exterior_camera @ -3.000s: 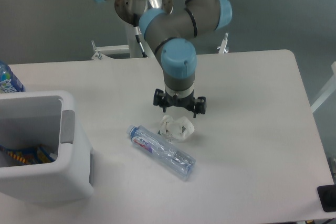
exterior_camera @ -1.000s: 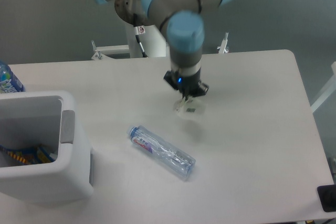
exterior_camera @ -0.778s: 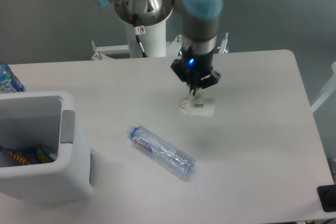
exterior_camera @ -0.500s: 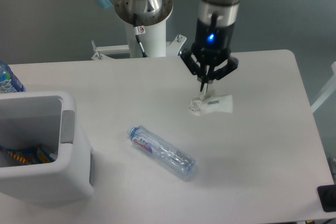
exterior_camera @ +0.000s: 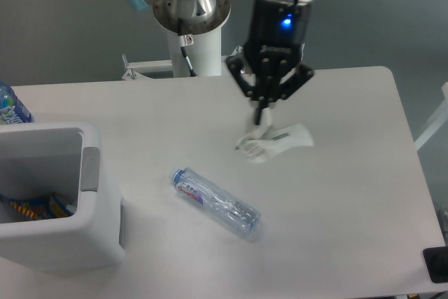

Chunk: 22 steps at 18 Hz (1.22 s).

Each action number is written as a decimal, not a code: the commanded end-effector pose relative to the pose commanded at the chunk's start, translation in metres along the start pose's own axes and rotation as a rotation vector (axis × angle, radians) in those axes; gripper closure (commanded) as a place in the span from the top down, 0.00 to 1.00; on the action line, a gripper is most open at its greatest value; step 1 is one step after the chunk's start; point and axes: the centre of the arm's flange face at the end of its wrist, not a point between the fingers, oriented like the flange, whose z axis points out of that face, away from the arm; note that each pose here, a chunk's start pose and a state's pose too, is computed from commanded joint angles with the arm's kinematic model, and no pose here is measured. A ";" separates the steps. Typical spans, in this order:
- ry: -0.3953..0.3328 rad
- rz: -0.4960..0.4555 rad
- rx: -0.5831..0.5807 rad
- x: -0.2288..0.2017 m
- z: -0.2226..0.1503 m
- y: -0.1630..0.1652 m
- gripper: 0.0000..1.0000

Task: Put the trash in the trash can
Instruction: 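Carry the tissue over the white bin and open the gripper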

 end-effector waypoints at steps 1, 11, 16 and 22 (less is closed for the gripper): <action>0.018 -0.004 0.006 0.015 0.006 0.001 0.00; 0.148 0.078 -0.090 0.145 0.060 0.033 0.00; 0.196 0.147 -0.114 0.187 0.089 0.050 0.00; 0.228 0.210 -0.154 0.210 0.109 0.075 0.88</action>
